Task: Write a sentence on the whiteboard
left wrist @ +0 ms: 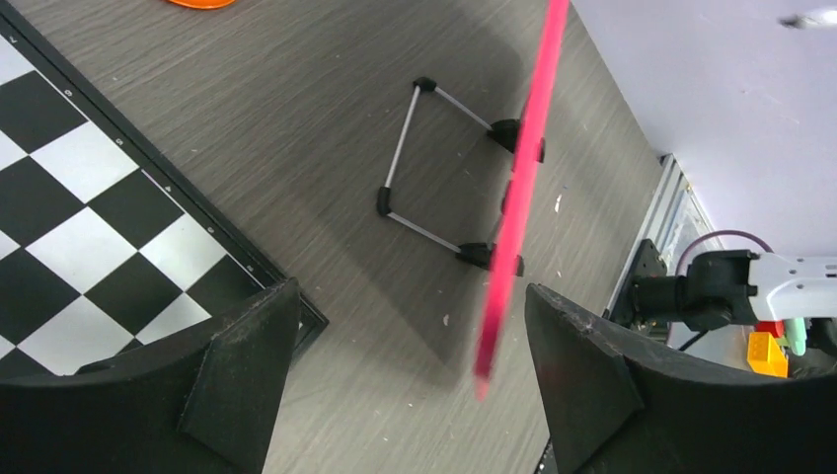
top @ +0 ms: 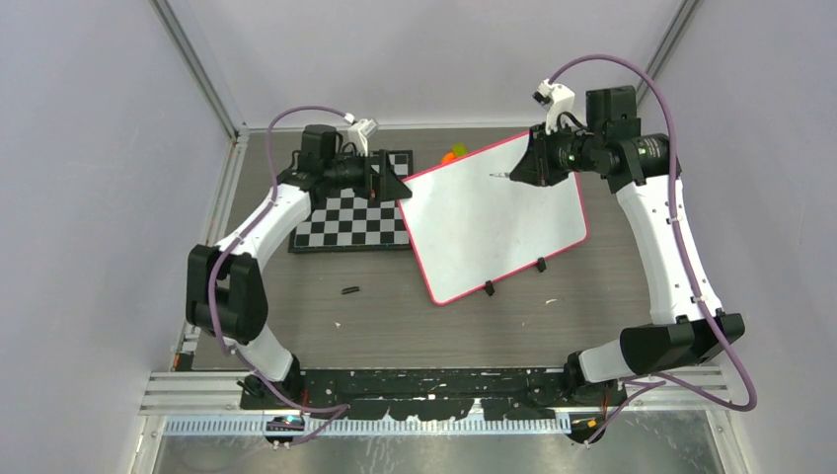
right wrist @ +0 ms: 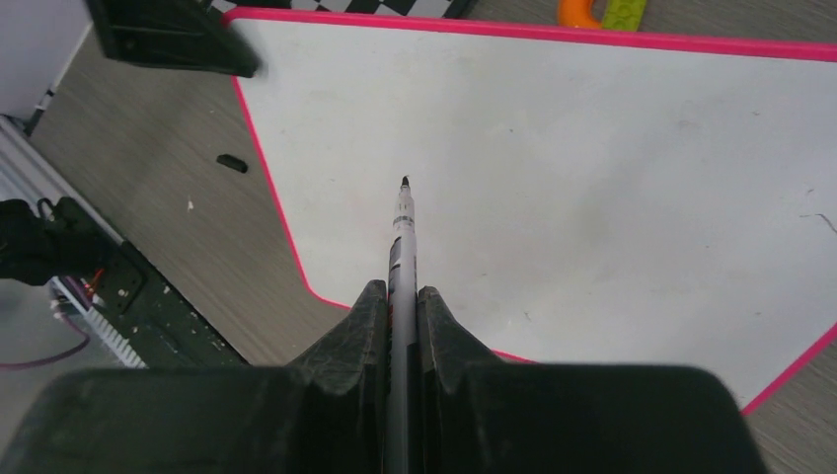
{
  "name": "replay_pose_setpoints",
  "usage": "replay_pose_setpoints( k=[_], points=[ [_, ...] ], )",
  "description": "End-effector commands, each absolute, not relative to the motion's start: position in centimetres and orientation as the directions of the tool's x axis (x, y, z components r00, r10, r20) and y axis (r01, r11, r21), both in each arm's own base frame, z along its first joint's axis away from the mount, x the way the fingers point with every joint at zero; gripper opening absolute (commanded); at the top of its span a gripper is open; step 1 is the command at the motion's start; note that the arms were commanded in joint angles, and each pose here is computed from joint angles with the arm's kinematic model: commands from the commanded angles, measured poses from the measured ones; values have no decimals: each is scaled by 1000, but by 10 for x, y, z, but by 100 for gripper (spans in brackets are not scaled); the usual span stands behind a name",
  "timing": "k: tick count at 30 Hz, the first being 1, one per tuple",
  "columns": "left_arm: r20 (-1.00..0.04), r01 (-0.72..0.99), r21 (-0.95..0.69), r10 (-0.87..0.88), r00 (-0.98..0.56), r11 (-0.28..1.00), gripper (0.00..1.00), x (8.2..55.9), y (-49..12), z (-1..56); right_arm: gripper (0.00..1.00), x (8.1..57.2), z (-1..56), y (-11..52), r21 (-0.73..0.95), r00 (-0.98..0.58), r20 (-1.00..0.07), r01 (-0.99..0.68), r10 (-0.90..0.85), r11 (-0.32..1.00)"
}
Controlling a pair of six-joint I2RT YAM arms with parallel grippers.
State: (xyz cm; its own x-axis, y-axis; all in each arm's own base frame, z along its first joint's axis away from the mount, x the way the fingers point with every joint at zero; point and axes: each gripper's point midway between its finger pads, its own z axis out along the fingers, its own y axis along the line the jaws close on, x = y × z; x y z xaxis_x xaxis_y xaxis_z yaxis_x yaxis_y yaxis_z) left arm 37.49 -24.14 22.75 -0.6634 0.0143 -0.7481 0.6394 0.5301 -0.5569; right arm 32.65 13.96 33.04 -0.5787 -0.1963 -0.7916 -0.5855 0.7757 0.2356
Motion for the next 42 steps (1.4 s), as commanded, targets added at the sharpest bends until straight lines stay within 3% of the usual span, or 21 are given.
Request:
replay_pose_setpoints(
  k=[1,8,15,21,36,40,42],
  points=[
    [-806,708,-531,-20,-591,466,82,393,-258,254,0,301,344,155,303,-568,-803,-652,-182,695],
    [-763,739,-625,8,-647,251,52,386,-282,253,0,296,338,156,327,-591,-785,-650,-185,686],
    [-740,739,-652,72,-669,170,15,381,-298,248,0,291,333,160,352,-602,-775,-661,-189,663],
    [-709,724,-675,146,-690,142,2,373,-309,235,0,285,327,166,389,-619,-760,-677,-197,625],
    [-652,708,-690,295,-699,152,0,348,-336,215,0,275,309,175,444,-659,-728,-663,-189,603],
    [-692,739,-650,264,-672,179,33,355,-330,235,0,277,315,174,439,-653,-739,-651,-162,619],
    [-712,749,-629,235,-662,208,43,360,-320,252,0,281,315,175,446,-658,-740,-635,-140,631]
  ],
)
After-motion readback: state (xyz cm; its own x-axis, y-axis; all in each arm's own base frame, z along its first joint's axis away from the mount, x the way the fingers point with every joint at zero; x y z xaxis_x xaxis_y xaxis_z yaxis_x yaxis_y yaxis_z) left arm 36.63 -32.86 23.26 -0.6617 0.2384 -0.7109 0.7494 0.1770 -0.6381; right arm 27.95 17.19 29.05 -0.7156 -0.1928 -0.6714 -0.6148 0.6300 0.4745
